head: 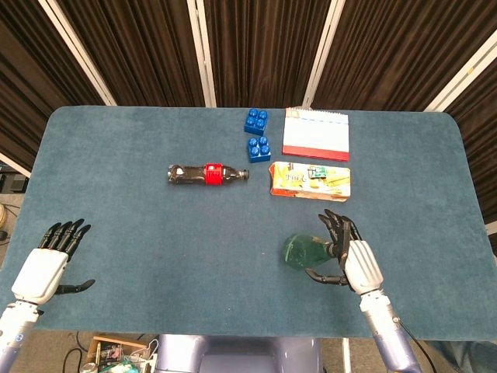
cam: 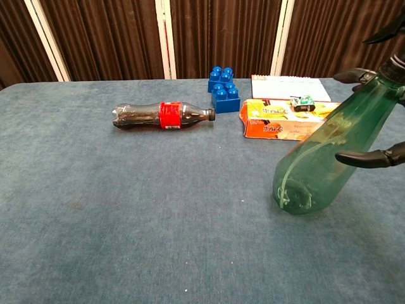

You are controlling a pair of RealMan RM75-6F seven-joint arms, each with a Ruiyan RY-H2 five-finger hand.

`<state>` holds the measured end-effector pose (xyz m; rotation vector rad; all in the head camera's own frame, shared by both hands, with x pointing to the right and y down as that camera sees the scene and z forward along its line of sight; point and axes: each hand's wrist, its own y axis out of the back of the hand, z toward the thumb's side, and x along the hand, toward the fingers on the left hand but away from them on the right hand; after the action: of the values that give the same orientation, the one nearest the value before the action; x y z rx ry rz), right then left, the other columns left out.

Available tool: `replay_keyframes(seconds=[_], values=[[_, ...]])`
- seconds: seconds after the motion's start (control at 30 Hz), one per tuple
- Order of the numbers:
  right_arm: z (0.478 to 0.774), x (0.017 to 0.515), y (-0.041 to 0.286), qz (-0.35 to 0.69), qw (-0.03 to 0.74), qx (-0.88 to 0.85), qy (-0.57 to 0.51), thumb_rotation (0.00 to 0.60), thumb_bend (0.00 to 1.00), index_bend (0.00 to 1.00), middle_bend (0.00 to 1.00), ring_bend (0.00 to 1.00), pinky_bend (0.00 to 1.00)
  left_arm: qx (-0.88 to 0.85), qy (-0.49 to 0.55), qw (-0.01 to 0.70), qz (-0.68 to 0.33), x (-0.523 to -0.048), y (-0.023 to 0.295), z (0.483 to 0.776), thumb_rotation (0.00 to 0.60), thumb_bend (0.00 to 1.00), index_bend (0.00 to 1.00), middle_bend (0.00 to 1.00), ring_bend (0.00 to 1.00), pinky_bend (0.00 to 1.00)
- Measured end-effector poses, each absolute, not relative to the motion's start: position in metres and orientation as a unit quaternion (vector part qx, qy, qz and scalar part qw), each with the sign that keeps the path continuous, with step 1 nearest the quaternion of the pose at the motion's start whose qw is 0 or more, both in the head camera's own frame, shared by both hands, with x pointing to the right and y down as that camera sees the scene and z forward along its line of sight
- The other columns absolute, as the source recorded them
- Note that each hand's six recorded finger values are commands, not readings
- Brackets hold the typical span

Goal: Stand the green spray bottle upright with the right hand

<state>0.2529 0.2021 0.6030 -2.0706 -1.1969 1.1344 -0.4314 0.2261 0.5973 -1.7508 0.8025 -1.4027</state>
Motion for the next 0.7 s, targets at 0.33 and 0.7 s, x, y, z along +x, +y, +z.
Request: replay_keyframes(seconds=[0.33, 0.7], values=[[0.6, 0.242, 0.197, 0.415, 0.256, -0.759, -0.431, 0.6, 0.21, 0.0, 0.0, 0.0, 0.0, -0.684, 0.315, 0.37, -0.544, -0.431, 0.226, 0.596, 0.6, 0.0, 0.0, 0.0, 0.0, 0.01], [0.606, 0.225, 0.185, 0.428, 0.267, -0.756, -0.417, 0.6, 0.21, 0.0, 0.0, 0.0, 0.0, -0.685, 0.318, 0.368, -0.543, -0.434, 0.226, 0.594, 0.6, 0.0, 0.0, 0.0, 0.0, 0.01]])
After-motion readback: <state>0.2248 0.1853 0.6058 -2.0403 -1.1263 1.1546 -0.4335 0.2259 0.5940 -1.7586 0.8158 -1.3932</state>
